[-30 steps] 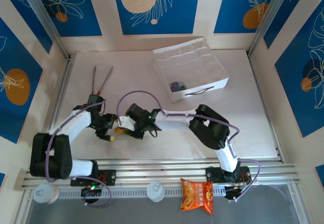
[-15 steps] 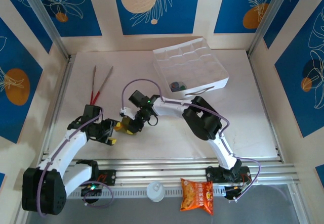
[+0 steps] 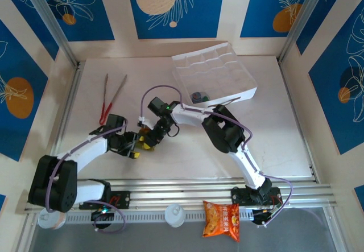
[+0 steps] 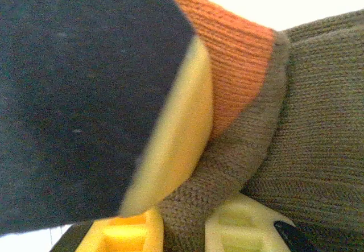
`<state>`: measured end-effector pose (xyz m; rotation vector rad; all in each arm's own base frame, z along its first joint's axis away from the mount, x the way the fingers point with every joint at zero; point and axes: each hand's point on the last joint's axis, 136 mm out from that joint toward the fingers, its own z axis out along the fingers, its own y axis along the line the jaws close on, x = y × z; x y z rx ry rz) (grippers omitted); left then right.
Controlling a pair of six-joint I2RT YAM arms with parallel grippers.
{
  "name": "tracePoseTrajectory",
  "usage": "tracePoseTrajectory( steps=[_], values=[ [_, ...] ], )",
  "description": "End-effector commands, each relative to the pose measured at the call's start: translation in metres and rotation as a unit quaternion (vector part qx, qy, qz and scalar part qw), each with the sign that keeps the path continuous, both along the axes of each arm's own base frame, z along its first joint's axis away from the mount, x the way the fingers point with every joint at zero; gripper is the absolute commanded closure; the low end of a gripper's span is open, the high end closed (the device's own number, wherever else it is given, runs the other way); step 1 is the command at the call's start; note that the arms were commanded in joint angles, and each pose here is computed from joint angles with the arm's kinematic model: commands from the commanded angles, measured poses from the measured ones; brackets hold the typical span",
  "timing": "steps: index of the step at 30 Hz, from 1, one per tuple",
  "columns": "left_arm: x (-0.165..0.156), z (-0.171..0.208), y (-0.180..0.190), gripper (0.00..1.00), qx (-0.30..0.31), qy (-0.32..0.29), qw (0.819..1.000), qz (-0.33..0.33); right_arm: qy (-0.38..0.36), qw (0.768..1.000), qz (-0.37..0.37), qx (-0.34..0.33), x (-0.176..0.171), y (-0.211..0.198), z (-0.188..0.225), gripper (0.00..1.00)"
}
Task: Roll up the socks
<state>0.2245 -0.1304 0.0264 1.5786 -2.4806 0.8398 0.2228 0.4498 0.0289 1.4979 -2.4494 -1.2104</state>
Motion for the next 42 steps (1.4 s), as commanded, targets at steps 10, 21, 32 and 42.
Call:
tracePoseTrajectory(
  steps=[10,21,32,42],
  values=[
    [-0.066,-0.050,0.025,0.43,0.079,0.167,0.983,-0.019,-0.202,0.978,0.002,-0.045,0.001,-0.044,-0.011,0.51],
    [-0.051,-0.047,0.026,0.44,0.087,0.162,0.982,-0.034,-0.416,0.909,0.006,-0.025,0.011,-0.060,0.031,0.36],
    [-0.045,-0.049,0.024,0.44,0.079,0.161,0.983,-0.039,-0.472,0.876,0.102,-0.003,-0.017,-0.018,0.032,0.39],
    [-0.033,-0.048,0.017,0.44,0.051,0.144,0.987,-0.041,-0.458,0.881,0.103,-0.058,-0.002,-0.011,-0.005,0.61]
  ],
)
